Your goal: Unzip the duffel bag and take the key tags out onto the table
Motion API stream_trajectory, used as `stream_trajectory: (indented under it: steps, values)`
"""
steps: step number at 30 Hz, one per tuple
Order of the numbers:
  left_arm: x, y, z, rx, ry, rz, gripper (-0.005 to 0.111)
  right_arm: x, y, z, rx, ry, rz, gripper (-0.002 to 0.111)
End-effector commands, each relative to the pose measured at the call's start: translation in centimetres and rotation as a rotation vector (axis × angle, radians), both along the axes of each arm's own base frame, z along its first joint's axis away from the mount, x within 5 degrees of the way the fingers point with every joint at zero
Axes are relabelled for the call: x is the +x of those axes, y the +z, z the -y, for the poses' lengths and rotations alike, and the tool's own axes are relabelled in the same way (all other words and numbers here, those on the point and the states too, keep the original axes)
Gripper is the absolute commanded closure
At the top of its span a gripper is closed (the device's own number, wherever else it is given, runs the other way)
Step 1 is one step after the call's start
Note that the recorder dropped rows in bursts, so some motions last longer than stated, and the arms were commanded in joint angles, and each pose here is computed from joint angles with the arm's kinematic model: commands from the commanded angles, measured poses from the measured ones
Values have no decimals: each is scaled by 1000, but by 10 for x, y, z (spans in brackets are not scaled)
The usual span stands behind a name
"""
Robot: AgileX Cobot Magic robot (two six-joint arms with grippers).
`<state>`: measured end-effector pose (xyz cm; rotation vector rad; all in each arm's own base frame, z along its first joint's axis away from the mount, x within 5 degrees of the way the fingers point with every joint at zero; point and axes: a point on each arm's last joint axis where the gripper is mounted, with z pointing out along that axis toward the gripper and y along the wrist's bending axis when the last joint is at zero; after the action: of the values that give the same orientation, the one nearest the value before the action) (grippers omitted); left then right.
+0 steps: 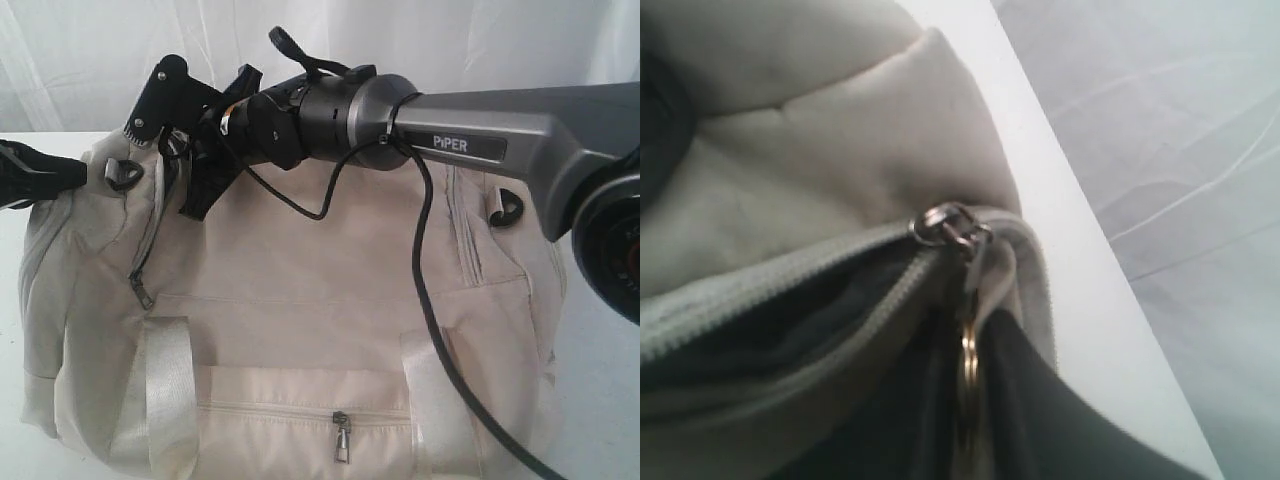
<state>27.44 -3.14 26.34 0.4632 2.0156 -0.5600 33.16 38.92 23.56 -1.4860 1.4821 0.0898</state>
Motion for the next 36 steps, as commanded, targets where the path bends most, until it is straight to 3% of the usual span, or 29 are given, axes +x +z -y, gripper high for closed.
stream_trajectory:
  steps: [1,7,27,36]
  values:
    - [-1,-1,1,11,-1,-1,107,-3,23,10,-15,-7,-7,103]
    - [-1,-1,1,13,2,-1,107,-9,39,17,-26,-9,-19,103]
    - [-1,-1,1,13,2,-1,107,-11,39,18,-20,-28,-70,102]
    - [-1,-1,1,13,2,-1,107,-11,39,18,-24,-28,-73,88]
